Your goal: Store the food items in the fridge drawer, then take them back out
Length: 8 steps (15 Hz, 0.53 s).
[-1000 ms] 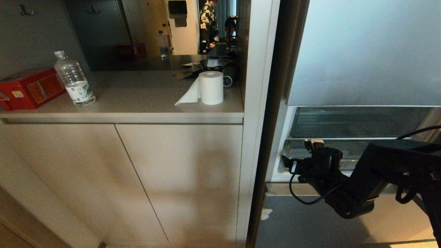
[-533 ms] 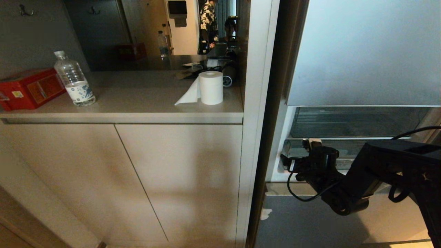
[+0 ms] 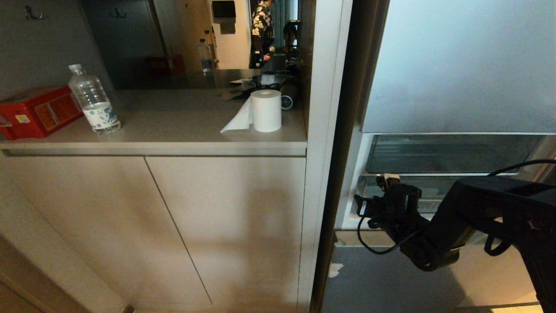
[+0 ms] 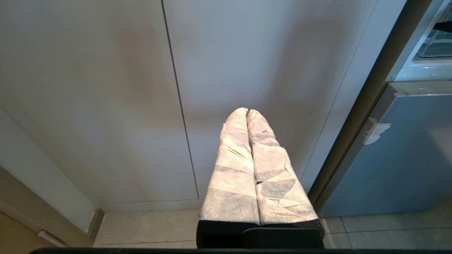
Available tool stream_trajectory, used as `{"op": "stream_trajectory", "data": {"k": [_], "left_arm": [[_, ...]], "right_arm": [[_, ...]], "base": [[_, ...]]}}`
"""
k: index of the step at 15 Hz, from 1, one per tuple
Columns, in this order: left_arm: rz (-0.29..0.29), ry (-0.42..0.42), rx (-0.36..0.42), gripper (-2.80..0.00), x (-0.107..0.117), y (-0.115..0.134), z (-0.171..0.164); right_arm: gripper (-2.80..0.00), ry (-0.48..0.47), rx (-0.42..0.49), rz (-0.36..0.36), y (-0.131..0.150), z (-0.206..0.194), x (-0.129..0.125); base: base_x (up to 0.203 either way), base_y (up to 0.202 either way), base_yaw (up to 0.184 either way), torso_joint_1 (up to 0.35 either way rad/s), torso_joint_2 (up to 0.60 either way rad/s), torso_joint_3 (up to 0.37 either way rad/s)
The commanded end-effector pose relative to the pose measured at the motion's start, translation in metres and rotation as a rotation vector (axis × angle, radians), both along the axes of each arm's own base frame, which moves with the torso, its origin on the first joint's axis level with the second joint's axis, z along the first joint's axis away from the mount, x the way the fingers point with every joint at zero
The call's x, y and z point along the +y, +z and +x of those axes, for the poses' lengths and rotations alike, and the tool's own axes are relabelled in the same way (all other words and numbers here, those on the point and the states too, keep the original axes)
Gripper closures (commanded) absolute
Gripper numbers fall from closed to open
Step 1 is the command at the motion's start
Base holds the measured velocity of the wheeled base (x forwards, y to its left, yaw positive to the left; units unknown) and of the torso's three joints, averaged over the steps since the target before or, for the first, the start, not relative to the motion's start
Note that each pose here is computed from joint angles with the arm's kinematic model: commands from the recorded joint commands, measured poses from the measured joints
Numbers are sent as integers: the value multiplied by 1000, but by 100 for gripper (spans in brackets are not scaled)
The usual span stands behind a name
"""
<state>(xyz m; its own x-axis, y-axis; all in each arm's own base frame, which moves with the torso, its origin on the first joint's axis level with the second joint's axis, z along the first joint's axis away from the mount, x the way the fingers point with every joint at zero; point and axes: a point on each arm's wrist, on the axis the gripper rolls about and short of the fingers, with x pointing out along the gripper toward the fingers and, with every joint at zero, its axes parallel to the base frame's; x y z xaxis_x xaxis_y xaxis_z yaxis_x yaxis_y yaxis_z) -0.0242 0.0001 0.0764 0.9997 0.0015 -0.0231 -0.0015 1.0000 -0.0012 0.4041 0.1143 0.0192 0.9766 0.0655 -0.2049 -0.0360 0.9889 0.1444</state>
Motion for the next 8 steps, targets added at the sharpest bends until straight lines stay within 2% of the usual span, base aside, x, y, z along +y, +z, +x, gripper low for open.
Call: {"op": "stream_trajectory", "data": {"k": [1, 8], "left_arm": [[-2, 0, -2, 0, 0, 0, 0], [-2, 0, -2, 0, 0, 0, 0]], "right_arm": [[0, 14, -7, 3, 2, -3, 6], [0, 24, -14, 9, 6, -6, 13]], "base": [[0, 0, 0, 0, 0, 0], [0, 0, 0, 0, 0, 0]]}}
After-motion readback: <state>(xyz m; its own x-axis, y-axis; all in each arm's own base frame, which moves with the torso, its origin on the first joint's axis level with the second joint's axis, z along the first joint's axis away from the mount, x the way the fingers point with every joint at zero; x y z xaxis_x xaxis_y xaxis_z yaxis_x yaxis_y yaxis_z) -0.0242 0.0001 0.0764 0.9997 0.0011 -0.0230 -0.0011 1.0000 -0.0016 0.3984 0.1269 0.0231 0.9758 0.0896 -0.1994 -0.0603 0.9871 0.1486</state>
